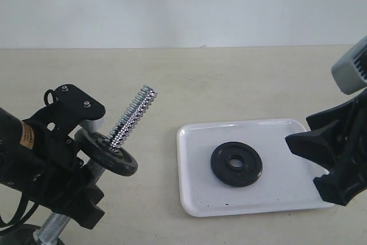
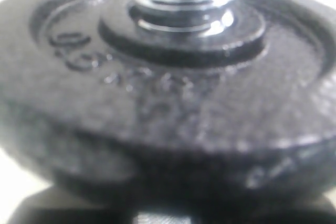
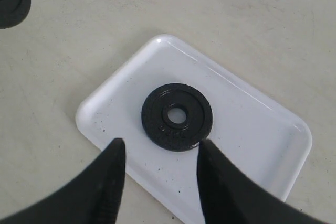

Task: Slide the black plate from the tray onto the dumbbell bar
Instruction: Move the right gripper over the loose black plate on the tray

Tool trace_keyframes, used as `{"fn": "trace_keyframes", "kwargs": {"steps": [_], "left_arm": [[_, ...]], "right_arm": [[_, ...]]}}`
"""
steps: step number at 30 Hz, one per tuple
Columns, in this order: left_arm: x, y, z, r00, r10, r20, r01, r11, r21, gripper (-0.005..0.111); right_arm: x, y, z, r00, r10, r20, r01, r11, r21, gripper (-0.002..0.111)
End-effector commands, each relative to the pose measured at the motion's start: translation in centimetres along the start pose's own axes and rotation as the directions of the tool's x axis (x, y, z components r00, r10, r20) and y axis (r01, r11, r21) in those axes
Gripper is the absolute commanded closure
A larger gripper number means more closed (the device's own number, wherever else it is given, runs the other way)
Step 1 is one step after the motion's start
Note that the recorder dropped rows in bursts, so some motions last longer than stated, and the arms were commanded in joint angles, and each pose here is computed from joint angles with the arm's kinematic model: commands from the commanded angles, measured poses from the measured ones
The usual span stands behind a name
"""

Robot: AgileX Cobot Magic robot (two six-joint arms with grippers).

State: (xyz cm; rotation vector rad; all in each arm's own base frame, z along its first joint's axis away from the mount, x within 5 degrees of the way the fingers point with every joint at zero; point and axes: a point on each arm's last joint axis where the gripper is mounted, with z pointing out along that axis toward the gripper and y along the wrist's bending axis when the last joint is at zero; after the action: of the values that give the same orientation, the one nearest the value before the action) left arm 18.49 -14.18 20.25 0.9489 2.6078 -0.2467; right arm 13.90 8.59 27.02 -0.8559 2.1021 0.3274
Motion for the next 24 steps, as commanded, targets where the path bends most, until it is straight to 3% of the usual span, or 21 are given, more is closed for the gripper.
{"fn": "trace_keyframes", "kwargs": {"steps": [1, 21, 24], "left_arm": [[-1.63, -0.01, -1.74, 0.989, -0.01, 0.15, 0.011, 1.0, -0.01, 0.102], [-2.15, 0.08, -1.83, 0.978, -0.001, 0.207, 0.005, 1.0, -0.02, 0.102], [-2.15, 0.08, -1.83, 0.978, -0.001, 0.207, 0.005, 1.0, -0.02, 0.102]], "right_arm": [[-0.29, -0.04, -0.09, 1.0, -0.007, 0.015, 0.007, 1.0, 0.004, 0.069], [-0.23, -0.09, -0.05, 0.998, 0.056, 0.009, -0.057, 0.998, 0.007, 0.069], [-0.19, -0.1, -0.05, 0.999, 0.049, 0.005, -0.049, 0.999, 0.01, 0.059]]}}
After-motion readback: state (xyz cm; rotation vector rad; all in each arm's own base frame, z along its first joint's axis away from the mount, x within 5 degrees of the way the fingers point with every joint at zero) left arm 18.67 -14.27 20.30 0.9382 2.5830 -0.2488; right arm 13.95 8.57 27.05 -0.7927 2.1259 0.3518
